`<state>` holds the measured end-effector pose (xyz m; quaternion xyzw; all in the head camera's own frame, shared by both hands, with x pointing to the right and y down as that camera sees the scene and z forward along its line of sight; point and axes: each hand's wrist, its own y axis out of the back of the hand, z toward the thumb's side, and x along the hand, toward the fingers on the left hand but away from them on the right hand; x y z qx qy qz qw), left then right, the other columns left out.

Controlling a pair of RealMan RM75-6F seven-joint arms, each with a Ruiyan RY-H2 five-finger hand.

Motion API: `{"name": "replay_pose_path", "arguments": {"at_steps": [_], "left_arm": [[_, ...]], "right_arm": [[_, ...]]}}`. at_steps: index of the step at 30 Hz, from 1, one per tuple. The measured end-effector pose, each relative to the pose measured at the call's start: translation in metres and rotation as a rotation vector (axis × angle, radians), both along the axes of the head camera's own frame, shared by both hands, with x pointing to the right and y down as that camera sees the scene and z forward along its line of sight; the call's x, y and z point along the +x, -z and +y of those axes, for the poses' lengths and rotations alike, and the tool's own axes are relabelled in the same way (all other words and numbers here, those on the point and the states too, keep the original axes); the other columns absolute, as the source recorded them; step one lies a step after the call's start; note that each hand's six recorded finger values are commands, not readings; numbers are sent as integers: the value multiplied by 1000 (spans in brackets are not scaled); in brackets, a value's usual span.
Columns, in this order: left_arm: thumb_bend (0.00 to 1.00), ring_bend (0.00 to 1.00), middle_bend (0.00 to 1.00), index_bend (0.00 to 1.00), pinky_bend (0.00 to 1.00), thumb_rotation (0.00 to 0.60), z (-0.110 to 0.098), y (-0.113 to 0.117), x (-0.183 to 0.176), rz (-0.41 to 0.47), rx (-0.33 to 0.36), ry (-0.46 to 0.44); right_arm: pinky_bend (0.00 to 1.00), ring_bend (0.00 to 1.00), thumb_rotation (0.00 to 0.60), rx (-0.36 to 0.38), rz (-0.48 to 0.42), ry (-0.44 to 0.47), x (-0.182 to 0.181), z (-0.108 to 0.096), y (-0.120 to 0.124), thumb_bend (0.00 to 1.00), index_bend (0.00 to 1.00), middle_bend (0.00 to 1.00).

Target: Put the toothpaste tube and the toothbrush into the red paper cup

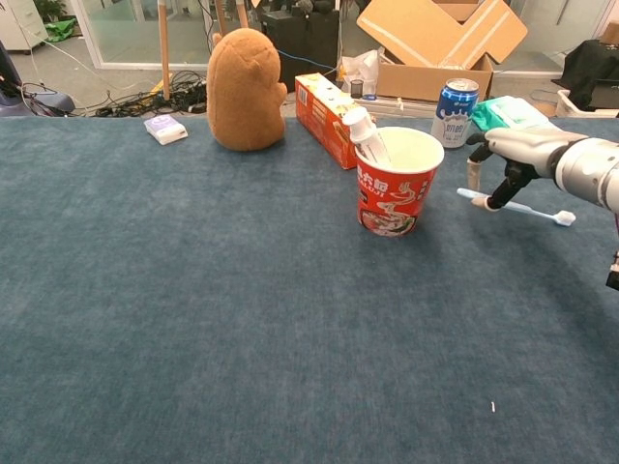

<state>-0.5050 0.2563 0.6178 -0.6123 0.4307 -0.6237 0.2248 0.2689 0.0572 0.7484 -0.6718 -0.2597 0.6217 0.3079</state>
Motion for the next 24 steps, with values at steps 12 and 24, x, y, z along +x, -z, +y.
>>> {"name": "replay_pose_path", "arguments": {"at_steps": [12,24], "left_arm": [[25,217,292,168,149,600,-4,2,8,-5,3,-19],[26,217,292,168,149,600,-6,4,11,0,8,-28]], "right_arm": [[283,0,600,41,-27,-29,8,-8,20,277,554,31],[283,0,600,95,-48,-42,9,-19,42,277,554,33]]}}
